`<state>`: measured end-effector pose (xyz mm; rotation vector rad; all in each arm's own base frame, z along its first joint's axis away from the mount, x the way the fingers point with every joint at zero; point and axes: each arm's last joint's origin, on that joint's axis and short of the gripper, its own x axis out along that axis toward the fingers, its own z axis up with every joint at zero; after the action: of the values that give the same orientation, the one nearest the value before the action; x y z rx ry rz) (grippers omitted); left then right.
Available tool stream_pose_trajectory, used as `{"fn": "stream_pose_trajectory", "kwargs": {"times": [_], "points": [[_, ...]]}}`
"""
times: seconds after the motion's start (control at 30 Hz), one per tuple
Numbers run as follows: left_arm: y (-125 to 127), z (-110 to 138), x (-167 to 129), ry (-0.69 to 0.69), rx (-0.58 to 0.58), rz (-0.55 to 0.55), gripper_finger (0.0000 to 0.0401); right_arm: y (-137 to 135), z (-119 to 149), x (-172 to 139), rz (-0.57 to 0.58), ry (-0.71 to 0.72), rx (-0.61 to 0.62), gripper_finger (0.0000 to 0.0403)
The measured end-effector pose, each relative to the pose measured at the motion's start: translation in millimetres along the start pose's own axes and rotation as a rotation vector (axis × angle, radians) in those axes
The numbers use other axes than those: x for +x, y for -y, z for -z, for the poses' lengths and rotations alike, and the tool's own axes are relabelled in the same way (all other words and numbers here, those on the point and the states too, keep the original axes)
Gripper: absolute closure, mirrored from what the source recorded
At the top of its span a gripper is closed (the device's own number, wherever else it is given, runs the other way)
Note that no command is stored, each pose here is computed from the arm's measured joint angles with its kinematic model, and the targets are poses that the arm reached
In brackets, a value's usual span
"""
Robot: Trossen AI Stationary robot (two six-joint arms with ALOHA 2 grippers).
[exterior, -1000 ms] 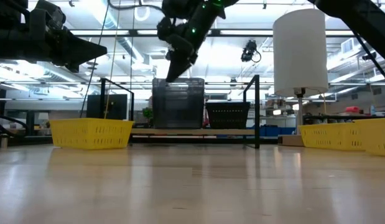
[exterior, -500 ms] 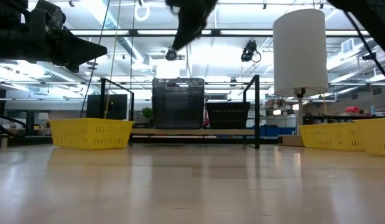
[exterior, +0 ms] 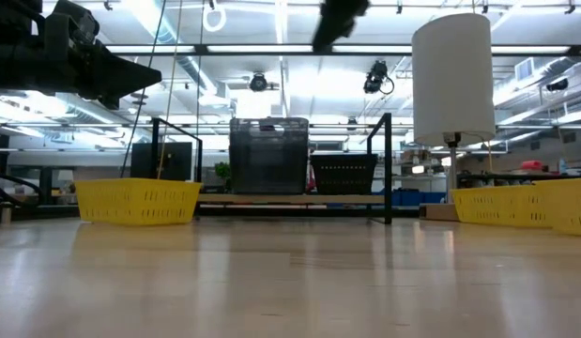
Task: Stack baskets on shelf by color
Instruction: Stack the yellow bin on the top of the yellow bin
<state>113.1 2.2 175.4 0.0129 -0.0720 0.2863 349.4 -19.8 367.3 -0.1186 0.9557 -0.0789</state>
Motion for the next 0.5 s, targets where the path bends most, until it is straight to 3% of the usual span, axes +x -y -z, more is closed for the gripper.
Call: {"fn": "stream_pose_trajectory", "kwargs": {"times": [0.3, 0.5], "points": [[0, 0, 0, 0.0, 0.0, 0.0, 0.0375, -31, 63, -3, -0.059, -0.12, 0.008, 0.0314], [0, 0, 0, 0.0, 0.0, 0.0, 0.0371, -43, 102, 16, -0.075, -0.254, -0.03, 0.031]]}}
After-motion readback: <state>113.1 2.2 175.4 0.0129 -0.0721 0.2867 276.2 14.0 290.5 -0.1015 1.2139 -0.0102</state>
